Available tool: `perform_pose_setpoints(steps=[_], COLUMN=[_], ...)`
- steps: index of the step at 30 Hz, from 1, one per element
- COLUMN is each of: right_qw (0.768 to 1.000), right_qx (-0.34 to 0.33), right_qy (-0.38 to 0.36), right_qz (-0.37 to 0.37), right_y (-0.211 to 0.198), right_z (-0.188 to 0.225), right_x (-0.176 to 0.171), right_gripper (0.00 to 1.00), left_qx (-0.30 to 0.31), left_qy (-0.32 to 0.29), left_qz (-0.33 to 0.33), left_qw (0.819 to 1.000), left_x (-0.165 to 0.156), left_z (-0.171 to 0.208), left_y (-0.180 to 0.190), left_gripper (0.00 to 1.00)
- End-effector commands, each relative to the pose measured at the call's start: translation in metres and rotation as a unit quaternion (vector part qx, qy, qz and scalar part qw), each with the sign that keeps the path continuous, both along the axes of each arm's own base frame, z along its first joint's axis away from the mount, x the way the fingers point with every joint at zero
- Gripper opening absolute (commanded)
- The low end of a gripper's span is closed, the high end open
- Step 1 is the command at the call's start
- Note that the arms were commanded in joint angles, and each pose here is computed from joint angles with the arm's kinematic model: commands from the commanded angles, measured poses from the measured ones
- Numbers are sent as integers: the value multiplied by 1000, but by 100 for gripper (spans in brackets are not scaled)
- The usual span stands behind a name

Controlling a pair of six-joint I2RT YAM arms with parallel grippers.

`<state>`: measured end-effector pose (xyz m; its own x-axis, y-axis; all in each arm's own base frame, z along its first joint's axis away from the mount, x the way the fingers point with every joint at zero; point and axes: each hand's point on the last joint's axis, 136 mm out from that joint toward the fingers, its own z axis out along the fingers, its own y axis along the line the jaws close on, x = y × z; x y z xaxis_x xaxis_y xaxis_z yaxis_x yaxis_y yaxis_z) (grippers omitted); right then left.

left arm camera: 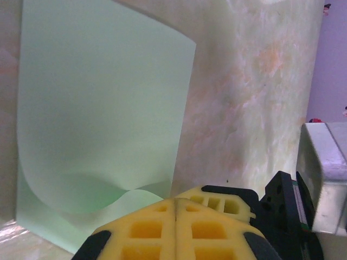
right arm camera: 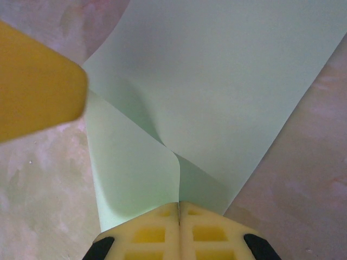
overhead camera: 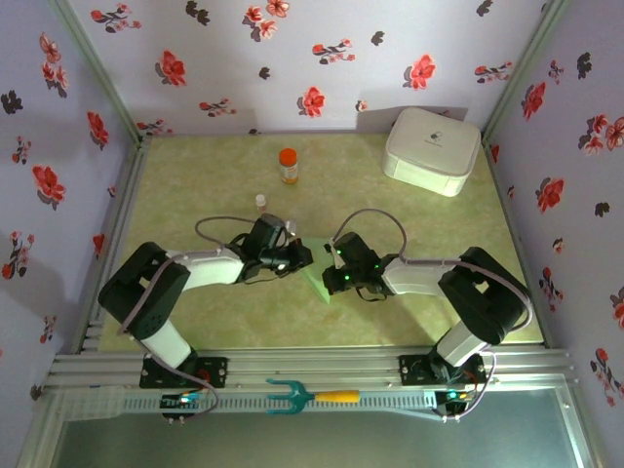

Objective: Fold a paper plane with a square sheet of paper (pick it up from the middle)
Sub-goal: Third fold the triangle at the center of the table.

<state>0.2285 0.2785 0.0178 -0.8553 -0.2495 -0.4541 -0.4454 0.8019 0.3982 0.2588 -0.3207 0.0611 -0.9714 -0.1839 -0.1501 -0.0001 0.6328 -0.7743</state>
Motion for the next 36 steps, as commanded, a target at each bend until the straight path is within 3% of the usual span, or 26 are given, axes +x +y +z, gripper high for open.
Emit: perform_pose_setpoints(steps=[1, 36], right_qw=[999, 999], right_qx=[-34, -30], right_qy=[15, 17], right_qz=[-5, -5], right_y=[-12, -11], right_z=[-15, -11], right_x=[-3, -4], right_gripper=[2, 4], left_qx=[-25, 63], left_qy=[15, 47], left_qz=[-9, -9], left_qw=[1000, 997], left_x=[-8, -28], left_z=[-4, -62], left_y=[-10, 19], left_gripper=[0, 0])
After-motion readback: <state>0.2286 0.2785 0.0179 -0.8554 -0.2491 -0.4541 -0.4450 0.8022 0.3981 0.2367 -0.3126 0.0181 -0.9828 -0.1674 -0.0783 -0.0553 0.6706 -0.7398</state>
